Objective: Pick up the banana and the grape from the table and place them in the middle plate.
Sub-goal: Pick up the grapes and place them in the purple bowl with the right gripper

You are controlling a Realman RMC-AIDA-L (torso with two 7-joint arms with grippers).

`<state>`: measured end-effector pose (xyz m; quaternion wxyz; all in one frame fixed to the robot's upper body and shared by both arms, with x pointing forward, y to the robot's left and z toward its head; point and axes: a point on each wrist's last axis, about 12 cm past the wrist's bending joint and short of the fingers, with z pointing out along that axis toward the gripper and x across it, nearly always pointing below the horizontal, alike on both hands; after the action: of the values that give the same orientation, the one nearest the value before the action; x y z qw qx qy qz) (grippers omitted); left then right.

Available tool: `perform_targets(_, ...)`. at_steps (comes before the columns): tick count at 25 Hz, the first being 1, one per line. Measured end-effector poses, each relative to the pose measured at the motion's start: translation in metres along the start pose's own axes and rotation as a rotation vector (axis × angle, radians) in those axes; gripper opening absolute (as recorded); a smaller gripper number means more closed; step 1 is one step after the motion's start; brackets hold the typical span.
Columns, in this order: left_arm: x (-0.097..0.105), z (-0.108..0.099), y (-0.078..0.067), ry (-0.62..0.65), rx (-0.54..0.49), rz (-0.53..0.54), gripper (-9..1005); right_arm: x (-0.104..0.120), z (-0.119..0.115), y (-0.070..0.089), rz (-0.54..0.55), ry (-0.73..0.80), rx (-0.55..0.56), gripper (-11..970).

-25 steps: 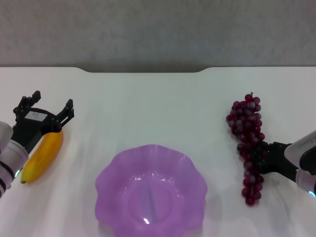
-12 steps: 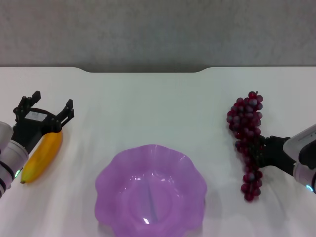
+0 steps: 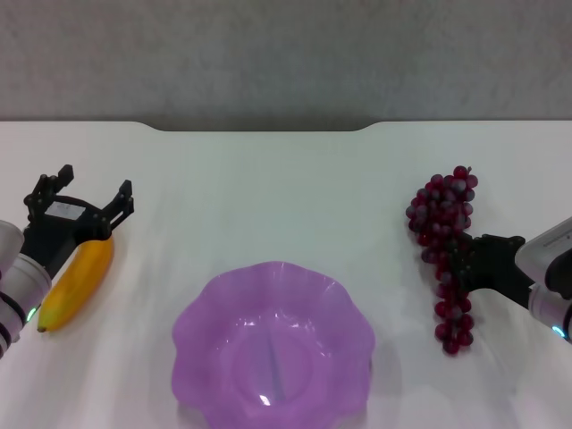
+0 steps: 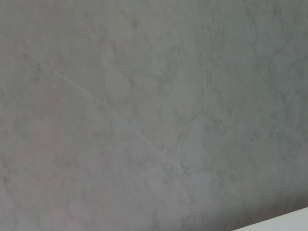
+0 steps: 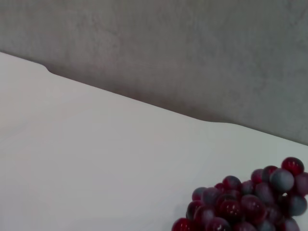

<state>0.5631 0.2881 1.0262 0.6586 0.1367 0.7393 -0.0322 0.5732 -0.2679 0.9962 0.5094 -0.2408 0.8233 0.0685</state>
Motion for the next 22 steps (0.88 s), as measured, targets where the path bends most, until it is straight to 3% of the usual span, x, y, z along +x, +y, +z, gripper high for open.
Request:
perform_targets(8, -0.0002, 0.0002, -0.0001, 0.000, 0.000, -0.001, 903, 0.0019, -0.0013, -0.0016, 0.000, 0.003, 0.007, 192)
perform_targets(22, 0.0011, -0.0013, 0.0004, 0.003, -0.002, 0.000, 904, -0.0012, -0.0015, 0.0000, 0.001, -0.024, -0.005, 188)
